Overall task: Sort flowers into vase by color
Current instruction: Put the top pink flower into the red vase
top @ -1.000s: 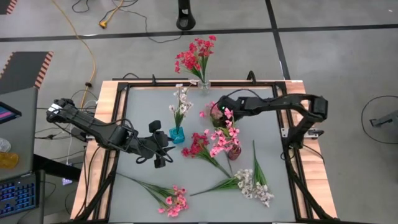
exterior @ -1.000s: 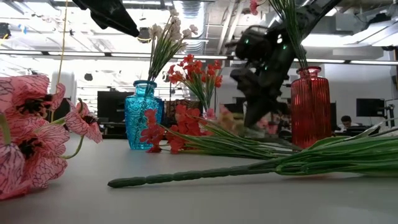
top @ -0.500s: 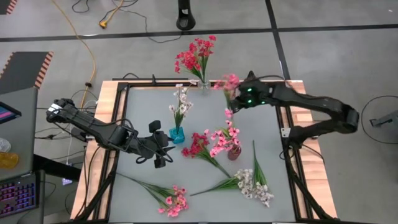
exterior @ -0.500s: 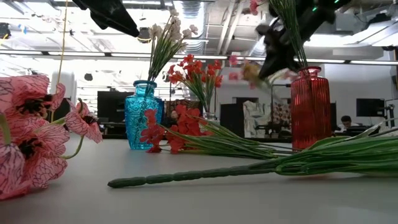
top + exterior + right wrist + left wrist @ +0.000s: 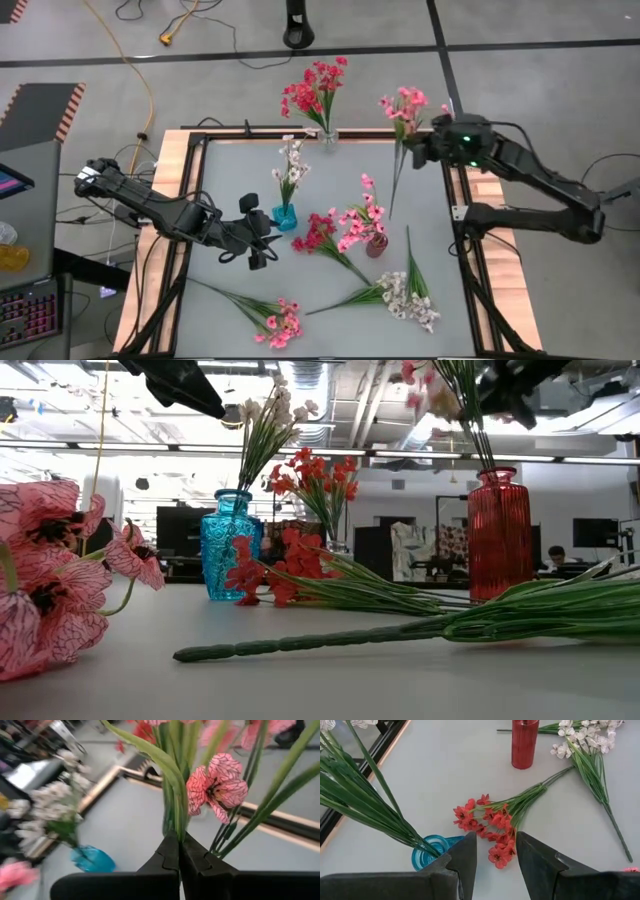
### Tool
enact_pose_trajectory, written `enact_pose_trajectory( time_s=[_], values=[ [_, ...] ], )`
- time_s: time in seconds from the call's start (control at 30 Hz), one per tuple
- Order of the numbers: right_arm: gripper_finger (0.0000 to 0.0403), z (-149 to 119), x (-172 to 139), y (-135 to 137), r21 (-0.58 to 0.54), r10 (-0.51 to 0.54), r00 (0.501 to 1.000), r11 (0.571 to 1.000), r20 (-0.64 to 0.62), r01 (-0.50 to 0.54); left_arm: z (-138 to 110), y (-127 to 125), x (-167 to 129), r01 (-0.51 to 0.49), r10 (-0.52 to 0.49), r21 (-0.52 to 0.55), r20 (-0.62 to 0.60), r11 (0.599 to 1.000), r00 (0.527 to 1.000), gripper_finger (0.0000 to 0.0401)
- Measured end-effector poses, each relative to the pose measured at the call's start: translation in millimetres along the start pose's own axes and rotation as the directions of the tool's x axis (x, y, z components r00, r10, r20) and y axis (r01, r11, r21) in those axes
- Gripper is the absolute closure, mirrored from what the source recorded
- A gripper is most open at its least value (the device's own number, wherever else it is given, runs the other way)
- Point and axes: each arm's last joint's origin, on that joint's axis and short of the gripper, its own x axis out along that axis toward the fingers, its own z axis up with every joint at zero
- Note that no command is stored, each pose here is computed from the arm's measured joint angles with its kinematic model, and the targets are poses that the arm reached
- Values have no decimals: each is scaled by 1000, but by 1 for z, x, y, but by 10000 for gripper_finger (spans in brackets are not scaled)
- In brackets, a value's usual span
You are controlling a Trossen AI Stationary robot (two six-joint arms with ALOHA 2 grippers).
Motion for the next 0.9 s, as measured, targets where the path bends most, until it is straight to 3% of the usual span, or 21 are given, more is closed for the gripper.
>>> enact_pose_trajectory(
  time_s=[0.27, 0.63, 0.9],
  values=[
    [381, -4, -45, 7, -23, 152, 984, 988, 89, -151, 0, 0, 0, -1, 1, -5, 0, 1000, 1000, 276],
    [381, -11, -65, 32, -91, 346, 929, 937, 131, -336, 0, 0, 0, -6, 6, -30, 2, 1000, 1000, 276],
    [381, -27, -61, 55, -166, 300, 946, 946, 120, -279, 0, 0, 0, -13, 13, -30, 5, 999, 1000, 276]
  ],
)
